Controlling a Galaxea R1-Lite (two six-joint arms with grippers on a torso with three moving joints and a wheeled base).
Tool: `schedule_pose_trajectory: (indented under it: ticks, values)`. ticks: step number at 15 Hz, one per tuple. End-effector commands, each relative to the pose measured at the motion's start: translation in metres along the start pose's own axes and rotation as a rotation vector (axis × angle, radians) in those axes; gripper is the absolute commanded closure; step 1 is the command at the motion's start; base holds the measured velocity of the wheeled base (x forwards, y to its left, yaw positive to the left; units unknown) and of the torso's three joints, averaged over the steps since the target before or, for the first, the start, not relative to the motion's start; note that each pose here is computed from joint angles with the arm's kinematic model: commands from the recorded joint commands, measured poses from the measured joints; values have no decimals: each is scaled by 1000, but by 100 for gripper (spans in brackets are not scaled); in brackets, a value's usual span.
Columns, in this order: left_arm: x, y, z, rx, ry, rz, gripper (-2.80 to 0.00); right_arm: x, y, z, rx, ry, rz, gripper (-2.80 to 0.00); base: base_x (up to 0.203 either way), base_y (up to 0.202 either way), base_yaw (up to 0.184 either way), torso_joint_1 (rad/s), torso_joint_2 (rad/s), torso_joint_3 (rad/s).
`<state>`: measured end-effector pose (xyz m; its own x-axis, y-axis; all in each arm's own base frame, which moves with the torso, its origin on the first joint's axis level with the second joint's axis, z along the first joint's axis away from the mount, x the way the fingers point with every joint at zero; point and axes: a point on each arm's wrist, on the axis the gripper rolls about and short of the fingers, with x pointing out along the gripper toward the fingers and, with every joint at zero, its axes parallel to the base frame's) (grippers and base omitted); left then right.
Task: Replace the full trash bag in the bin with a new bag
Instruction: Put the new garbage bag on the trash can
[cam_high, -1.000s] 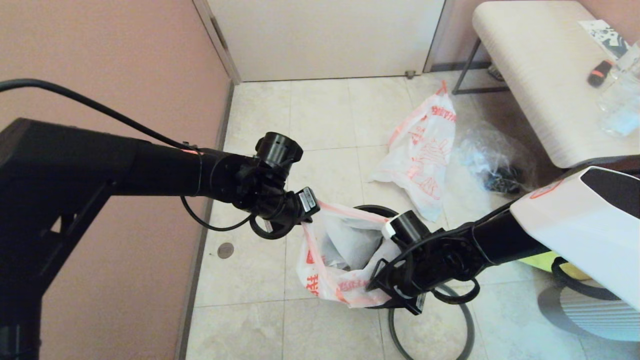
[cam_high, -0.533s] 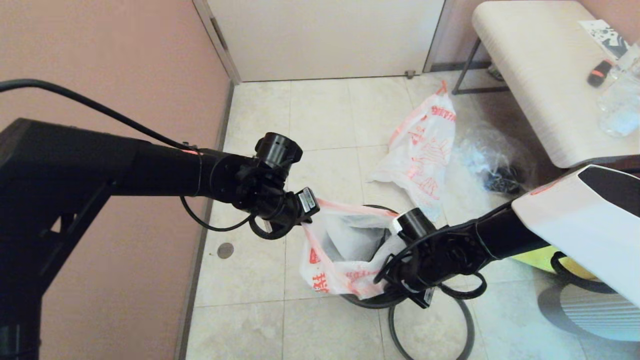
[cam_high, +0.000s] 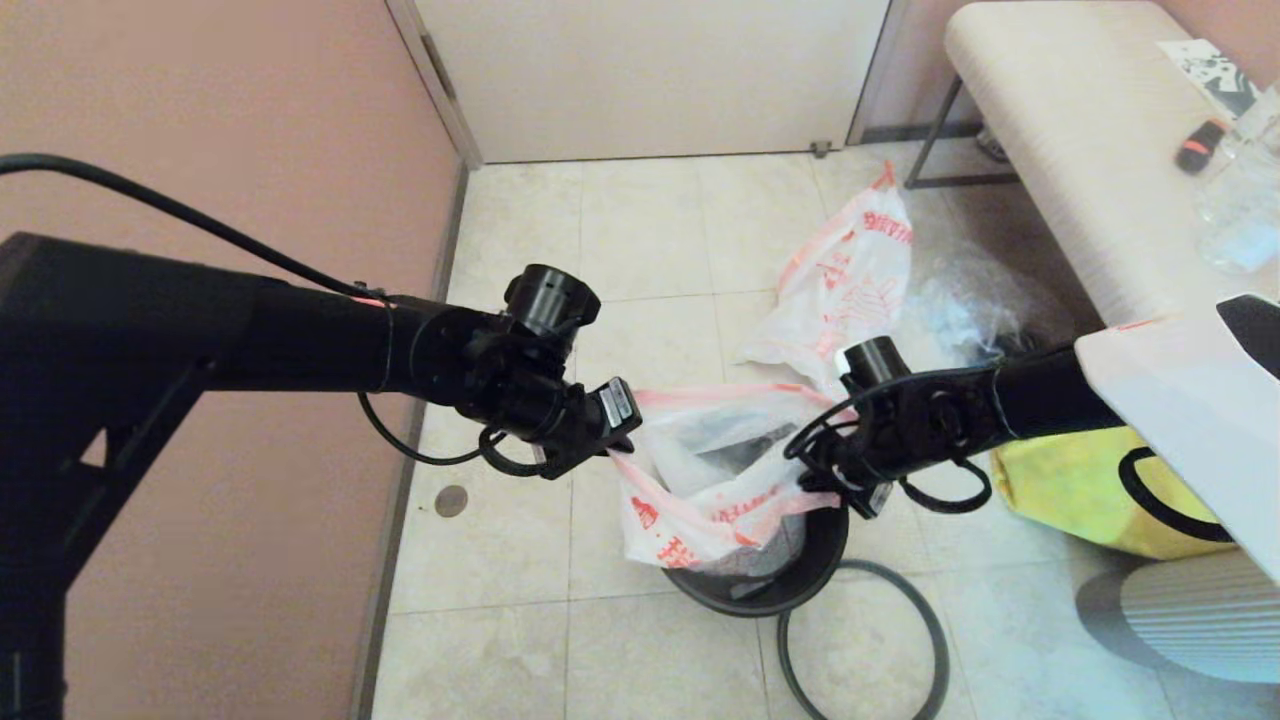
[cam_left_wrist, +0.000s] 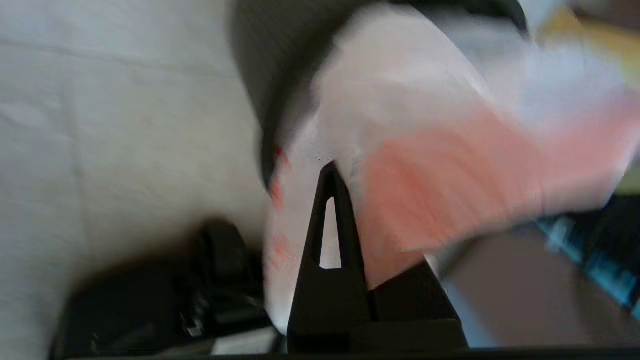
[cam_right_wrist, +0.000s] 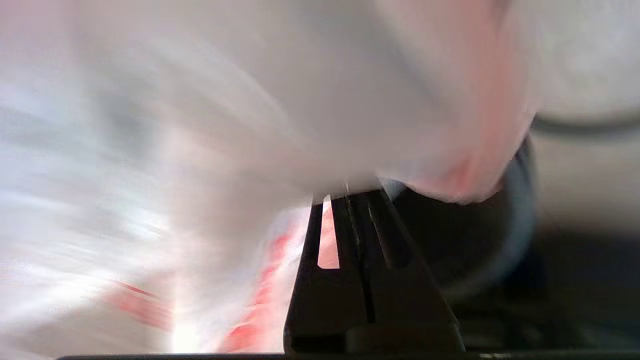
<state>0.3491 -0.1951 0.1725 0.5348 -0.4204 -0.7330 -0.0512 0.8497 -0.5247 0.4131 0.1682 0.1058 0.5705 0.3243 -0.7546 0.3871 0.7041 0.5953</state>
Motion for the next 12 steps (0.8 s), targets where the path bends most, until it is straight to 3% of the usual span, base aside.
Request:
schedule_pose_trajectory:
  ticks: [1,4,7,12]
  values:
    - [1,-4,-7,15,25,-7,0,-3,21,22,9,-42,34,0,0,0,0,0,0,0]
    - [6,-4,-12,44,43,0,0,-15,30,36,-7,-54,15,0,0,0,0,0,0,0]
    - [6,-1,-8,31,34,-2,0,-35,12,11,9,66,-137,0,0,0,0,0,0,0]
    - [9,-1,-8,31,37,2,0,-74,-6,-33,15,220,-137,0,0,0,0,0,0,0]
